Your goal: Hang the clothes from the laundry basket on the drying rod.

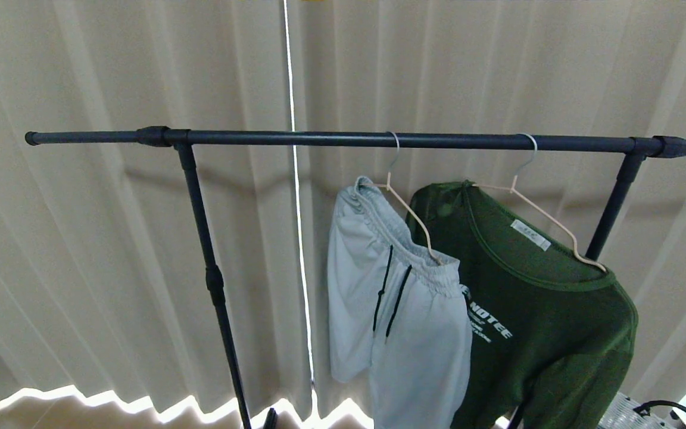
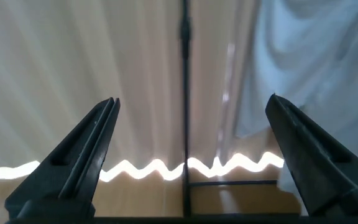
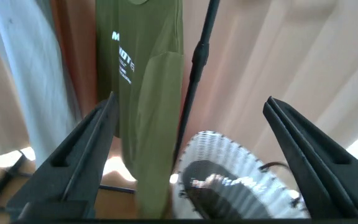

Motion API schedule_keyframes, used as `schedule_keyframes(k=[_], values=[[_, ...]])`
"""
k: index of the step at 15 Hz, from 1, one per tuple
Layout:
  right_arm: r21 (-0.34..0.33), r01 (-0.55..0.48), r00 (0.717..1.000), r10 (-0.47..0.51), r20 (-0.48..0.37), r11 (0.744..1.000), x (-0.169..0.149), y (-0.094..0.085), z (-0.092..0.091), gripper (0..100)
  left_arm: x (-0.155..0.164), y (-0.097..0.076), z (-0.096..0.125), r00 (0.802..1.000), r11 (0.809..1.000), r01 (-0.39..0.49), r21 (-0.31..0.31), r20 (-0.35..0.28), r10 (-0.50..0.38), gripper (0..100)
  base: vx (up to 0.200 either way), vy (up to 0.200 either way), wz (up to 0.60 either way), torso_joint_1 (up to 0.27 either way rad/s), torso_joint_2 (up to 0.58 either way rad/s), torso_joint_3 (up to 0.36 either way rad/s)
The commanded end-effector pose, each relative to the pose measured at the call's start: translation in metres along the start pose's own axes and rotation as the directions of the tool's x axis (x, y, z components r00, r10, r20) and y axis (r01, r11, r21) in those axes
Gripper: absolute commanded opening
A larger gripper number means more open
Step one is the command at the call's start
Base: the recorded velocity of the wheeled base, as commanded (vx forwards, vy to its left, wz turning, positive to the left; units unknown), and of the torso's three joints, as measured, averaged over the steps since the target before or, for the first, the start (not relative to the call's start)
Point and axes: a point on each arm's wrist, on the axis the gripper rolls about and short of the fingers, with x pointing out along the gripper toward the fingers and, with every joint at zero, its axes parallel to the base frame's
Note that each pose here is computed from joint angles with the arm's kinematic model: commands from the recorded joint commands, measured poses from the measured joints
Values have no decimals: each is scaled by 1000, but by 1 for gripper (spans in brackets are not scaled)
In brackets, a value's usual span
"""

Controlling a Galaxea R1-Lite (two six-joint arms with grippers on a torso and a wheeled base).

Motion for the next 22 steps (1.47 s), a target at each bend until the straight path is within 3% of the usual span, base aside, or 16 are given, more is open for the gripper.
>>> schedule_keyframes(k=[1,4,7,10,22], values=[[-1,-1,1000,1,-19,1000,2,0,-5,100,-2,0,-1,1000,1000,10,4,27,-10,100,0,0,0,0,0,0],[4,-1,1000,1,-16,1000,2,0,-5,100,-4,0,-2,999,1000,-5,-16,54,6,100,0,0,0,0,0,0],[52,0,1000,1,-17,999,2,0,-5,100,-4,1,-1,997,996,-49,-73,52,53,100,0,0,0,0,0,0],[70,0,1000,0,-13,998,2,0,-4,100,-4,2,-2,994,992,-96,-77,46,100,100,0,0,0,0,0,0],[67,-18,1000,19,-12,998,2,1,-5,100,-4,2,-2,994,992,-99,-80,46,103,100,0,0,0,0,0,0]])
